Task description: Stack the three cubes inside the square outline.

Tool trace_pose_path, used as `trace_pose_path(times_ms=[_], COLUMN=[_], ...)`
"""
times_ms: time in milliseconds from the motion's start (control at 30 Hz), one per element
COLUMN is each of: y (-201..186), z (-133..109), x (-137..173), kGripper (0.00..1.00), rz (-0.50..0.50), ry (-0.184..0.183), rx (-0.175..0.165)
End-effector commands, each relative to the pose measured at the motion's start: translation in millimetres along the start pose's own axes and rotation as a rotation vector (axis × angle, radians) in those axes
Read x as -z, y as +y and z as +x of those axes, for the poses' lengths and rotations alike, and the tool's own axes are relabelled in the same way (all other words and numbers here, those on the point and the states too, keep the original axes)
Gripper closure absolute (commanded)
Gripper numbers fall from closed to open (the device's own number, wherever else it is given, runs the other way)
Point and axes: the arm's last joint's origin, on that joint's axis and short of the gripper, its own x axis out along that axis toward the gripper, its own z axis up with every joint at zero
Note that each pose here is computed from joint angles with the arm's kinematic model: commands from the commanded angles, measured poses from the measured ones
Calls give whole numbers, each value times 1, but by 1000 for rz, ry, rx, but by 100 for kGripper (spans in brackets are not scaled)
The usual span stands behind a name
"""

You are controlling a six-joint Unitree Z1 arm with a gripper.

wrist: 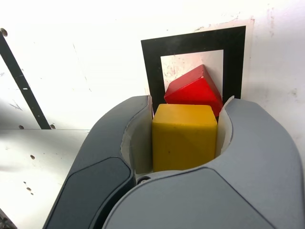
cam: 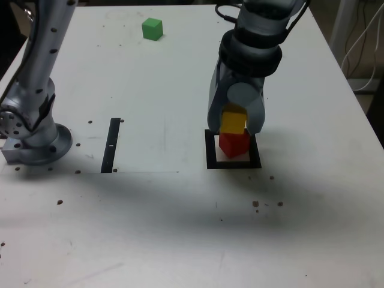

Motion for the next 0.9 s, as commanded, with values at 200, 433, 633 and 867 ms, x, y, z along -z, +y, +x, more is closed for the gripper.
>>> trace_pose_path(times_ms=[200, 433, 633, 867], y=[1, 5, 8, 12], z=[9, 13, 16, 16], x=[-6, -6, -6, -5], kGripper=[64, 40, 15, 1], rz=[8, 9, 2, -9], ry=[17, 29, 29, 27], rx=[40, 35, 19, 24])
